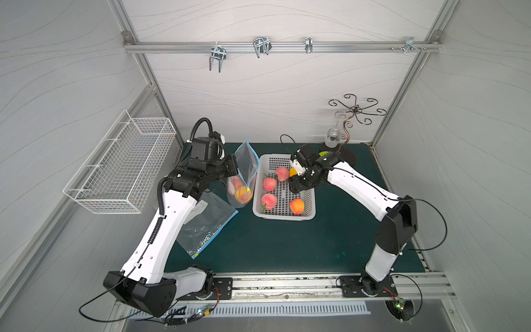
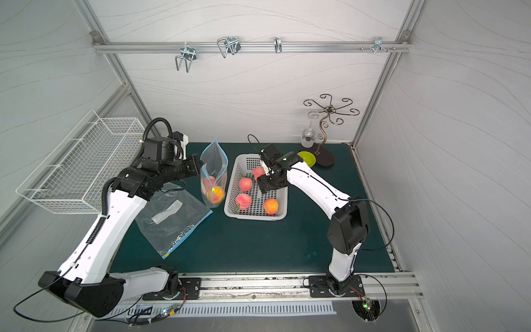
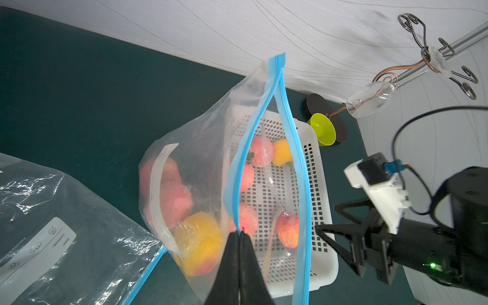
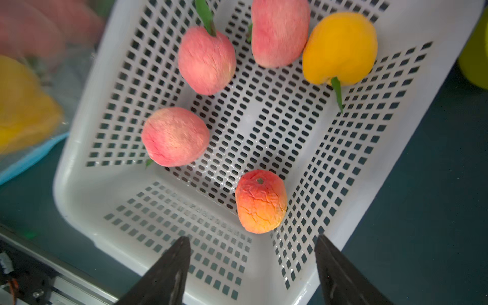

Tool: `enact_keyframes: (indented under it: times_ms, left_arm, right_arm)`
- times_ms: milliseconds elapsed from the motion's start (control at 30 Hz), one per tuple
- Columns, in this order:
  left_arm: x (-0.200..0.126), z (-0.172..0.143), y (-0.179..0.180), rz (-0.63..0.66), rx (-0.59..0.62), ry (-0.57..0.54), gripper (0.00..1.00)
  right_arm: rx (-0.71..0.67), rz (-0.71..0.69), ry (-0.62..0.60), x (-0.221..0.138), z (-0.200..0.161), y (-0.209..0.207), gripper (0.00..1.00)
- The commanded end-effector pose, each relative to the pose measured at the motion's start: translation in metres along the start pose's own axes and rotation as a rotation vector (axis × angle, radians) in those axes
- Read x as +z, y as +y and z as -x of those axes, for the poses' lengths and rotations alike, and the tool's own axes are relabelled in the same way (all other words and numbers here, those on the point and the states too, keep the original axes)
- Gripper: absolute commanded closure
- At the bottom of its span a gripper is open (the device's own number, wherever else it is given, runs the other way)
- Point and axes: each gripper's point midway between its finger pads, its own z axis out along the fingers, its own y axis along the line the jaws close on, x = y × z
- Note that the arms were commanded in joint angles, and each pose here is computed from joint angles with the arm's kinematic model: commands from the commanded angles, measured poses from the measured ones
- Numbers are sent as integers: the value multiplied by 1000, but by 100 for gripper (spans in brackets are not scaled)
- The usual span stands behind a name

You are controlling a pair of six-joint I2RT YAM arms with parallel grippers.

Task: Place the peach in a zip-top bag and seal the zipper
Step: Pick up the peach from the basket.

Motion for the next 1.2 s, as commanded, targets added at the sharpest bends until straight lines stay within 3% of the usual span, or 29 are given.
enact_keyframes:
  times_ms: [0,467,733,900,1167]
  left_arm:
    - [-9,15,-7,-33,-3,-69,100]
    - [-11,14,-6,-30,-3,-72,100]
    - [-12,16,-7,-32,-1,-76,100]
    - [-11,15,-7,-33,-3,-72,100]
    - [-11,14,-9,-44,-5,-66,100]
  right_arm:
    - [-29,-55,108,19,-25,-3,24]
    - [1,-153,222,83,-47,-10,23]
    - [28,-180,221,97,-50,-15,33]
    - [54,-87,144,73,-33,-1,41]
    - [111,257,-178,-34,34,29,46]
